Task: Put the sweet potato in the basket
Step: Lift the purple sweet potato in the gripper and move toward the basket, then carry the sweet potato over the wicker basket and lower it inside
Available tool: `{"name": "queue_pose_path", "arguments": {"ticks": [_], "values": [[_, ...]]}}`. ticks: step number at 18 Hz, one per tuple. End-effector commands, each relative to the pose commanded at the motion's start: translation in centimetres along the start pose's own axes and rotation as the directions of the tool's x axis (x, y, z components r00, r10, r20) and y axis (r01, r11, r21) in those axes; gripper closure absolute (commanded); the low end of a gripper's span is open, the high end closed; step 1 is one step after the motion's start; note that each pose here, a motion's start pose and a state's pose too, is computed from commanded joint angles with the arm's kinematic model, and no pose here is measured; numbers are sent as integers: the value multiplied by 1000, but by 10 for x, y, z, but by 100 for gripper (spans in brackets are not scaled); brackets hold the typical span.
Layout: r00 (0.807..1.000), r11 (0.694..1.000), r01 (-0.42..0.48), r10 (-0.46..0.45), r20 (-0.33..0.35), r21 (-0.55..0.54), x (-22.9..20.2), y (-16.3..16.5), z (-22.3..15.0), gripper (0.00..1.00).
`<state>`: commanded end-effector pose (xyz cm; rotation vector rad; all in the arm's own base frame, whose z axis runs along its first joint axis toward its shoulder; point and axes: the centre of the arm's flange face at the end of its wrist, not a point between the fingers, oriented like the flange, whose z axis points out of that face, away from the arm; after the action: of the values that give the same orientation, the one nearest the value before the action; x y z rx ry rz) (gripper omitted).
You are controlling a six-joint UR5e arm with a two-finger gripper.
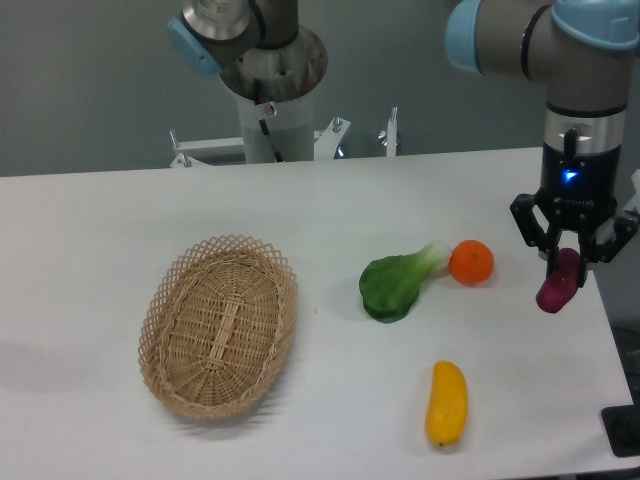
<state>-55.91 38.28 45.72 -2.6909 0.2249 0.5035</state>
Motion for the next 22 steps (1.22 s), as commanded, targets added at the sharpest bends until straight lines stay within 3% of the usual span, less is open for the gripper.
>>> {"name": "queue_pose_path", "arguments": {"ticks": [9, 14, 22], "values": [[999, 999, 28, -29, -37, -16, 33, -14, 2, 66], [990, 992, 126, -127, -58, -15, 79, -69, 4, 66], [970, 971, 230, -235, -71, -66, 188, -148, 45, 66]]}}
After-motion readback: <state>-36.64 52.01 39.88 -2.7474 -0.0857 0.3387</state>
